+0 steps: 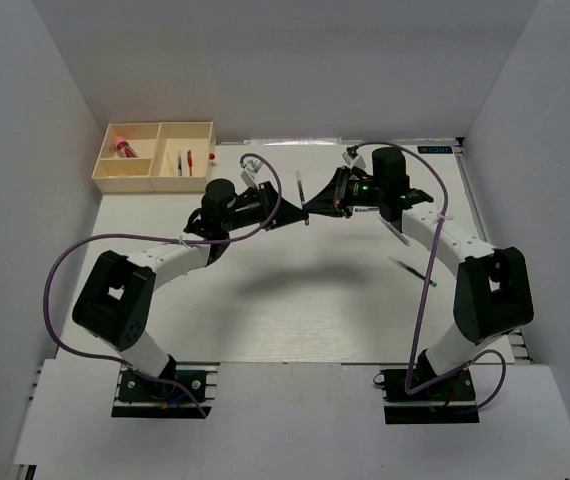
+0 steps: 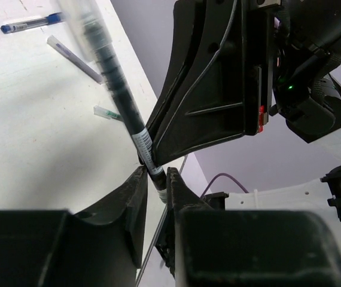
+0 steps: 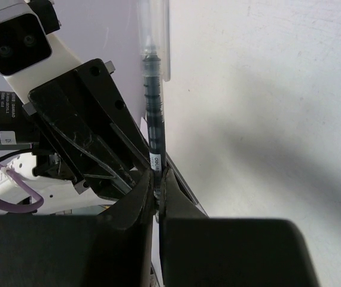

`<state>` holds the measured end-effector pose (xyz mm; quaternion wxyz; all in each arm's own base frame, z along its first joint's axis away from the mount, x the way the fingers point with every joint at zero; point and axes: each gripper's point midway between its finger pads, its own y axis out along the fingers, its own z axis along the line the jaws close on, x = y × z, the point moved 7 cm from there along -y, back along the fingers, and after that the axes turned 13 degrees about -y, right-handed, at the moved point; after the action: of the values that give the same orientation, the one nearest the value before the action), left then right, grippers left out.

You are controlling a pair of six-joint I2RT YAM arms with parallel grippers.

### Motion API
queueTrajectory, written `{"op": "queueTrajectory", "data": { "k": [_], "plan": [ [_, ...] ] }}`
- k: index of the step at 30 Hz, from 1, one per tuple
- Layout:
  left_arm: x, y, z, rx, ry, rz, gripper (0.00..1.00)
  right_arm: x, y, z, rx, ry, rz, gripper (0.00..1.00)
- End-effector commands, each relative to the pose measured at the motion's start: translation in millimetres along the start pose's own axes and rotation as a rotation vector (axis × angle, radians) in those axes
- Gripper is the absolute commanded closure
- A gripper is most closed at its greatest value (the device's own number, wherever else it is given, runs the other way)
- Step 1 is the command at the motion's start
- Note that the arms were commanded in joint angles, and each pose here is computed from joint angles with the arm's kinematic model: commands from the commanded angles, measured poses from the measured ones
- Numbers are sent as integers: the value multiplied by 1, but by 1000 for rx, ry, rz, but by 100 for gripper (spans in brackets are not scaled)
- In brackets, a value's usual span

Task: Sort the stationery into containers
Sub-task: Place the pen in the storage box.

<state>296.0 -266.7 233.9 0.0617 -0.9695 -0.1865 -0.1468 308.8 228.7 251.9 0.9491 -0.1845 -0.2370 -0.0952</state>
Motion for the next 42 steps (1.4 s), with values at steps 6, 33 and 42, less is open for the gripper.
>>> {"op": "queueTrajectory", "data": {
  "k": [6, 33, 42],
  "plan": [
    [2, 1, -20, -59, 42, -15, 97, 8, -5, 10, 31, -23, -35, 100],
    [313, -161, 88, 1058, 586, -343, 100, 30, -79, -52, -279, -353, -20, 39],
    [335, -141, 151, 1012, 593, -270, 100, 21, -80, -59, -276, -356, -6, 41]
  ]
}}
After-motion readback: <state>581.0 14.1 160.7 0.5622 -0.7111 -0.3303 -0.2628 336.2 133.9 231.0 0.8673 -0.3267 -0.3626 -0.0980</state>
